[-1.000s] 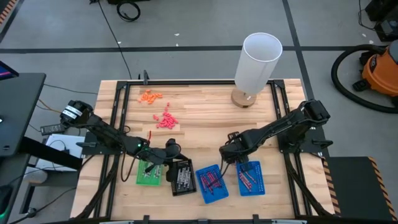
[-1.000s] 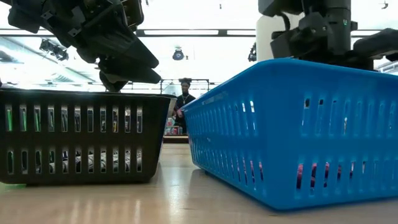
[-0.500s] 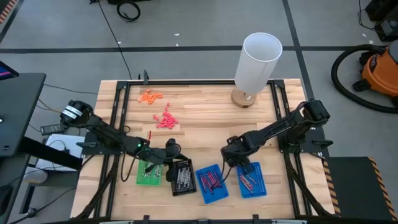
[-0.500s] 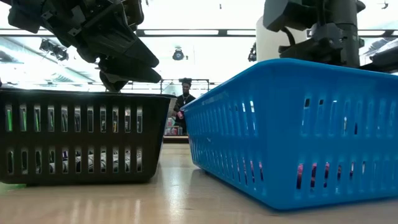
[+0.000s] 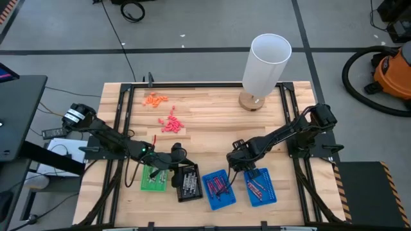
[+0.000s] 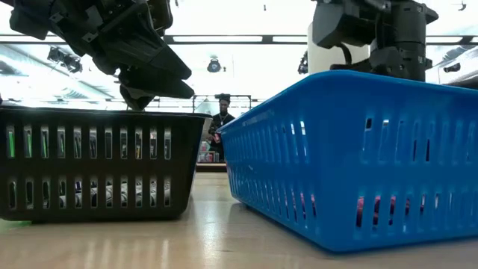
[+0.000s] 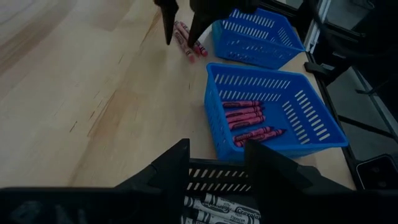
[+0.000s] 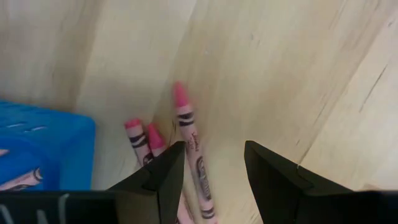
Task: Sort crayons
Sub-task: Put the pink crayon into the right blue bin
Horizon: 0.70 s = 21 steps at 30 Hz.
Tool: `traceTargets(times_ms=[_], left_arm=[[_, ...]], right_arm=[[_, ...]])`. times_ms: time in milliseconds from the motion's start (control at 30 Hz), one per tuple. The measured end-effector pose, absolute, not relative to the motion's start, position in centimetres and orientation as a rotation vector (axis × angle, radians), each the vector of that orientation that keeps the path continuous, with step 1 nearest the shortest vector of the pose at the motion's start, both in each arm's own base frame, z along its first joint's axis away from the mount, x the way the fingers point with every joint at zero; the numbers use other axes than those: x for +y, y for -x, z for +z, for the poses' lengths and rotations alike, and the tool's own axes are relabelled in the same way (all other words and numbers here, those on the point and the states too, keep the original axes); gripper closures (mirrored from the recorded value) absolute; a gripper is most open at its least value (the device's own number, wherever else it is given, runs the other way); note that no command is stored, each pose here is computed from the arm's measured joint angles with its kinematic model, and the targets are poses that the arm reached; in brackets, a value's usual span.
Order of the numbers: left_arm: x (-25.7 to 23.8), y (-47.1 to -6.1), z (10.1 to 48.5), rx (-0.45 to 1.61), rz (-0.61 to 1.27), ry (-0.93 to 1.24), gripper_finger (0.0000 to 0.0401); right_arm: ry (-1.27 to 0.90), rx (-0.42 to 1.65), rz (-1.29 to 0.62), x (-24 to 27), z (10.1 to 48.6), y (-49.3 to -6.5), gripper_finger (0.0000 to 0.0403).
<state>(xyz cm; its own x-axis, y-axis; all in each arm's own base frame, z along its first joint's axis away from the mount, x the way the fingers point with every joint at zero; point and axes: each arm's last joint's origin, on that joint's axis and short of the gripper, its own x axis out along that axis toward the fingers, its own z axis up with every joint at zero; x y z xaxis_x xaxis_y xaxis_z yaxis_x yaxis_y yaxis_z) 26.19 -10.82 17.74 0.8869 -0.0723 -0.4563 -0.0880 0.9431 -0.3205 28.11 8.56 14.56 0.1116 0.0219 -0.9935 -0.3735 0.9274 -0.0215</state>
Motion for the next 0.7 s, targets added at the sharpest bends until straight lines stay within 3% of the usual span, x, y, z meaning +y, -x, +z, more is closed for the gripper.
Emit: traceTargets(times_ms=[433, 700], left_arm=[[-10.8, -26.2, 17.7, 0.484, 0.009, 0.341, 0.0236], [-10.8, -26.2, 17.8, 0.481, 0.008, 0.343, 0.0236]], right_arm=[[0.324, 1.438, 0.266, 8.0, 14.6, -28.2, 0.0228], [0.291, 1.417, 0.236, 6.9, 13.6, -28.0, 0.026]])
